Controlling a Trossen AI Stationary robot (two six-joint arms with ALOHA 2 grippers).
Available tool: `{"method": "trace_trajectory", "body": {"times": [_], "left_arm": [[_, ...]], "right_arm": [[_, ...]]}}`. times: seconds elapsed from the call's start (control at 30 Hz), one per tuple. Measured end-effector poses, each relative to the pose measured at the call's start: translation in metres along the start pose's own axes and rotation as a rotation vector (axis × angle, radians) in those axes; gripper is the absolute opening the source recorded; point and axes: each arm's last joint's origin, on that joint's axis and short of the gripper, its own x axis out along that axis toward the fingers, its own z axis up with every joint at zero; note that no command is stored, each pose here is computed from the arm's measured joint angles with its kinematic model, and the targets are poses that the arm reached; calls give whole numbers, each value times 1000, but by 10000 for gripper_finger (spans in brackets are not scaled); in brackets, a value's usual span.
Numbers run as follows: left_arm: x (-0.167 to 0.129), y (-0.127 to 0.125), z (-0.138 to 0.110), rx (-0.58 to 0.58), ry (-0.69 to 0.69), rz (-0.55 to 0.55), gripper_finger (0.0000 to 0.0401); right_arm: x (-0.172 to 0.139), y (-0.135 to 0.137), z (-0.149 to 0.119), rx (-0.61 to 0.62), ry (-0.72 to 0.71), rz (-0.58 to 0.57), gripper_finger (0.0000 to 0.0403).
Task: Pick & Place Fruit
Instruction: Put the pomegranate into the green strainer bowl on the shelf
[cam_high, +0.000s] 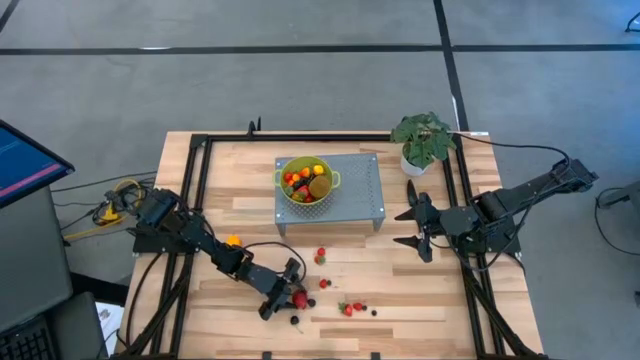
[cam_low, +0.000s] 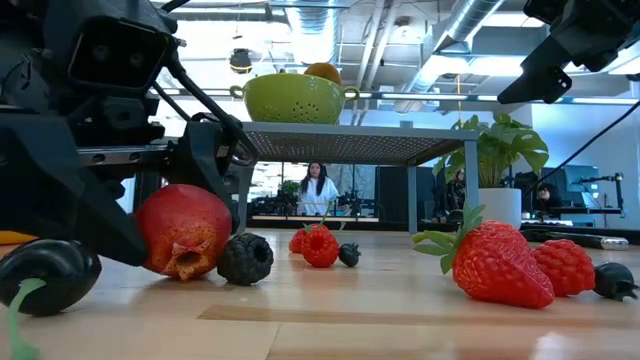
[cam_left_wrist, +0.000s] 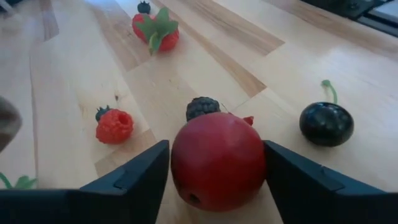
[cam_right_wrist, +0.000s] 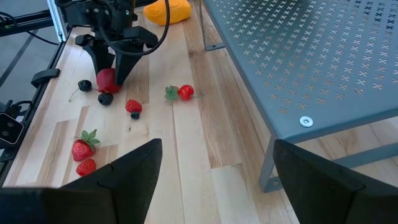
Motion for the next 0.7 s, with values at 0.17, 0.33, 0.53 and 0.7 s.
{"method": "trace_trajectory", "body": {"times": [0.17, 0.33, 0.53, 0.7], "left_arm": [[0, 0, 0, -62, 0, 0, 204], [0, -1, 0, -86, -1, -1, 201], [0, -1, 0, -97, 0, -1, 212], [-2, 0, 3, -99, -12, 0, 206]], "right_arm": [[0, 0, 0, 0, 0, 0, 301], [0, 0, 0, -1, 0, 0, 301], [0, 0, 0, 0, 0, 0, 301], [0, 0, 0, -1, 0, 0, 301]]}}
